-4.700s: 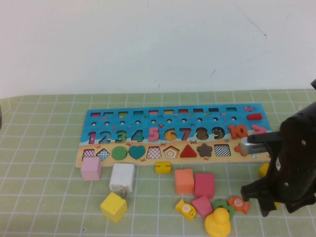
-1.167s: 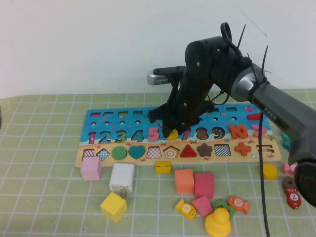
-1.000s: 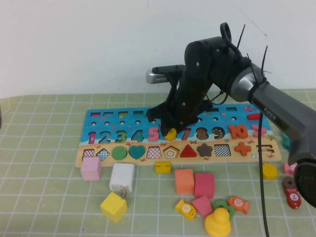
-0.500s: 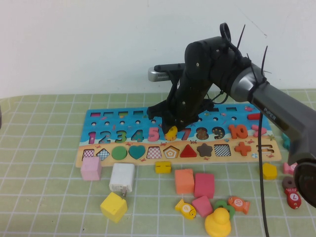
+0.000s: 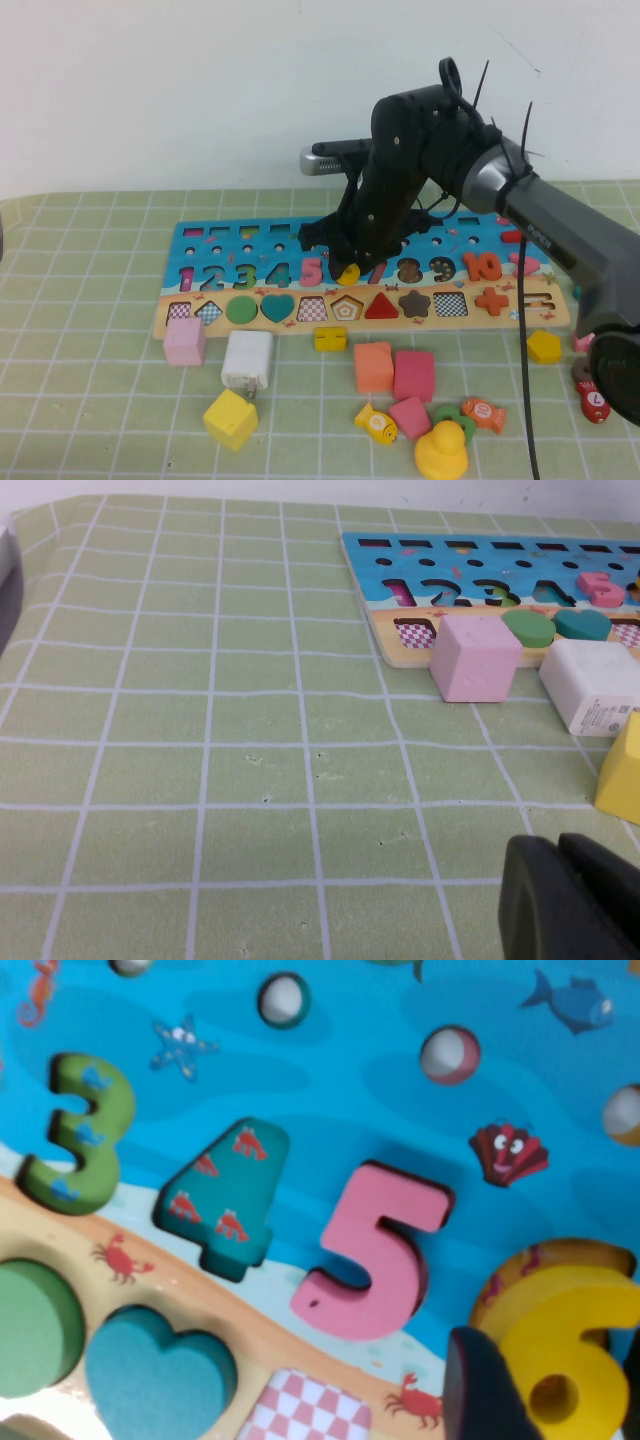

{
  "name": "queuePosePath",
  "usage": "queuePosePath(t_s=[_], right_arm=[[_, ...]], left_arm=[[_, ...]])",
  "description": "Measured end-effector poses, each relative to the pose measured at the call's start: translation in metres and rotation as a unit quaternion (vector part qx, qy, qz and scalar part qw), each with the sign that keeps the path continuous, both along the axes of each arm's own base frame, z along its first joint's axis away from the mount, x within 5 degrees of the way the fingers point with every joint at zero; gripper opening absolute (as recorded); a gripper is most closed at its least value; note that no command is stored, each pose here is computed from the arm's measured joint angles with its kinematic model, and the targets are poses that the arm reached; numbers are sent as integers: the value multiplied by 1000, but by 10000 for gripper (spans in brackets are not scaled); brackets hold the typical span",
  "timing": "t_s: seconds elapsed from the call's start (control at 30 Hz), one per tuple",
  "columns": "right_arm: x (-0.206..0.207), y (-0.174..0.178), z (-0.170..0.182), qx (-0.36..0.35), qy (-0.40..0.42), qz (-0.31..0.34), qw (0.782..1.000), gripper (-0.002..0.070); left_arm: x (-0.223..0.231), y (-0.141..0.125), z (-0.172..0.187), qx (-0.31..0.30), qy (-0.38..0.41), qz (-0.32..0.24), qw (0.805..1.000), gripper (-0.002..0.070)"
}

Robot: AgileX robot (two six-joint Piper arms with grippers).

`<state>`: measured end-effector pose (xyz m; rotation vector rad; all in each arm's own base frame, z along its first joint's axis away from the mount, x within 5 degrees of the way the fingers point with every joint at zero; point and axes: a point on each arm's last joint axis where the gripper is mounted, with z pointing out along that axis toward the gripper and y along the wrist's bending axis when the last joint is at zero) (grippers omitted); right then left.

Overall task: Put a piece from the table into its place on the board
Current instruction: Place the "number 6" into the hole of the number 6

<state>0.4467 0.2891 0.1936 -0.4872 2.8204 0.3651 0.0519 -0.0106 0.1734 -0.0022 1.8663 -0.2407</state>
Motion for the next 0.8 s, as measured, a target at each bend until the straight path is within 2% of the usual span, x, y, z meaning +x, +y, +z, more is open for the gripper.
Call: queuePosePath(t_s=[0.63,0.8], right_arm=[[1,1,-4,4,2,-13,1000,271],[2,1,-6,3,3,-13,1000,344]], left_arm=[[0,0,0,-1,0,0,1000,-1],[0,0,0,-1,0,0,1000,-1]])
